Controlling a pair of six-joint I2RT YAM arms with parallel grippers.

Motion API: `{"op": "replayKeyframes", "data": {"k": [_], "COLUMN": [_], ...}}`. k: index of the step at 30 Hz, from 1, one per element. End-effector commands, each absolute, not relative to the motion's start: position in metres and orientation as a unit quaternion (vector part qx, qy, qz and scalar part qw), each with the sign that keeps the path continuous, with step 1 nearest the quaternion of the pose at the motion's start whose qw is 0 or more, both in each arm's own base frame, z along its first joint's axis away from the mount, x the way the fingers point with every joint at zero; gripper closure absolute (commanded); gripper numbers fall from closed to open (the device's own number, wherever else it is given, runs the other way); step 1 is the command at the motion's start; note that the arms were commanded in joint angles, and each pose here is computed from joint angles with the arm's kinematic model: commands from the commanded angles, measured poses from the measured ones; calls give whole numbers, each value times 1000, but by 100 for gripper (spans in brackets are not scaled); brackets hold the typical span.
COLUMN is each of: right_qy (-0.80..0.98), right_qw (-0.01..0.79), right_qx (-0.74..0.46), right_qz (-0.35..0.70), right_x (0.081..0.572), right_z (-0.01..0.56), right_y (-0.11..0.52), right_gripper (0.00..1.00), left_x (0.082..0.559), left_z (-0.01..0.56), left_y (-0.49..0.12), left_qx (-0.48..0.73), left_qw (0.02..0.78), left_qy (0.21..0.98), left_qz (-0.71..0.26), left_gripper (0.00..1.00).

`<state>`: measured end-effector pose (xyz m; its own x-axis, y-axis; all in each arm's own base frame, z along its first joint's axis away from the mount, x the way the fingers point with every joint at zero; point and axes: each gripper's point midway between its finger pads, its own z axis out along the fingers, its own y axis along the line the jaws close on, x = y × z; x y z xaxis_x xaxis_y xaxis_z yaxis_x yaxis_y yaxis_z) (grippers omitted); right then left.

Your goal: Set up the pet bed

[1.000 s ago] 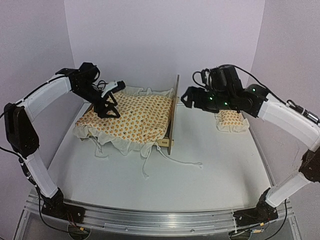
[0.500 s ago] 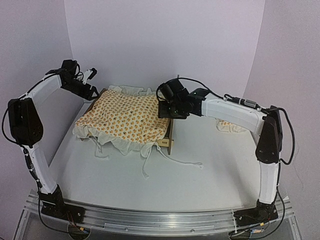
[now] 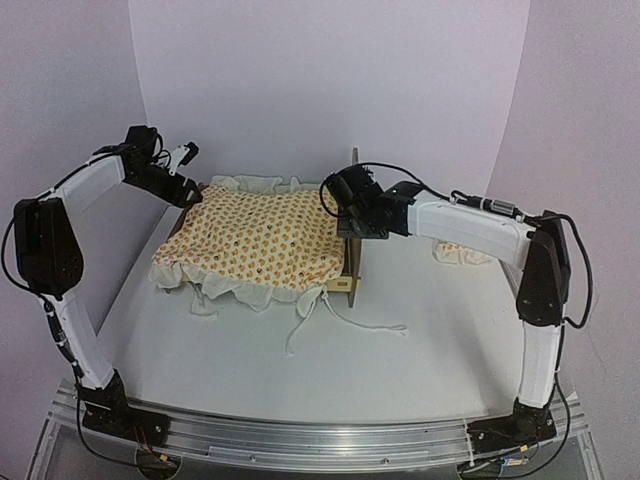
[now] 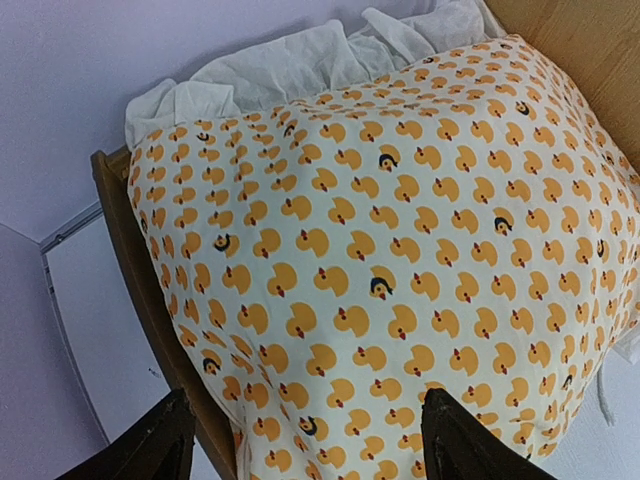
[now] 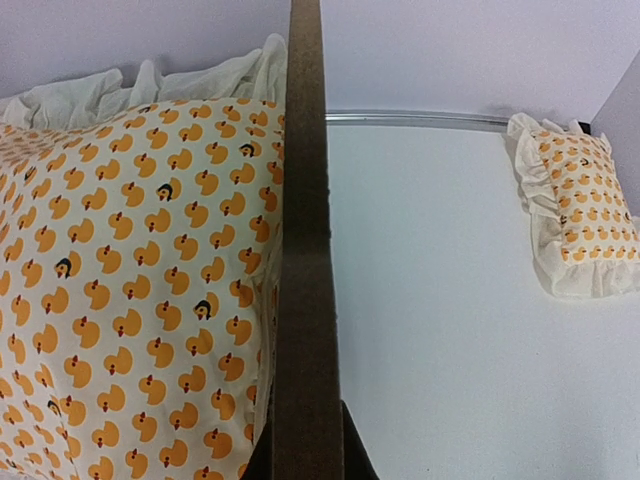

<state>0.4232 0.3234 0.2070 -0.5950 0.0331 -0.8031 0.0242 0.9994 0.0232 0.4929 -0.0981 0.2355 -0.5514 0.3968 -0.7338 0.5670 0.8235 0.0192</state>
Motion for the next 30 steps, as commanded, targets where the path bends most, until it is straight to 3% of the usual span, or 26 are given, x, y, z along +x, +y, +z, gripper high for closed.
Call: {"op": "replayKeyframes", "data": {"k": [1, 7, 15, 22, 28, 30], "right_qy": [886, 886, 916, 934, 944, 943], "right_qw": [464, 463, 400, 355, 330, 329], "right_qx": [-1, 2, -1, 28, 27, 44], "right_qz": [-26, -9, 38, 33, 12, 18], "right_x": [392, 345, 295, 287, 313, 319], "right_z": [243, 266, 226, 192, 175, 177], "right_y": [282, 223, 179, 158, 170, 169], "right_gripper": [100, 100, 100, 99, 100, 90], "left_x": [479, 458, 454, 470, 505, 512], "left_z": [274, 263, 221, 174, 140, 130], "left_y": [-107, -141, -185, -207, -214, -214], "left_qx": [290, 316, 341, 344, 338, 333], "left_qw": [421, 402, 361, 337, 321, 310], "left_qy": [851, 852, 858, 866, 877, 884], "left_qz": [-123, -117, -134, -138, -115, -111], "left_gripper": [26, 24, 19, 17, 16, 16]}}
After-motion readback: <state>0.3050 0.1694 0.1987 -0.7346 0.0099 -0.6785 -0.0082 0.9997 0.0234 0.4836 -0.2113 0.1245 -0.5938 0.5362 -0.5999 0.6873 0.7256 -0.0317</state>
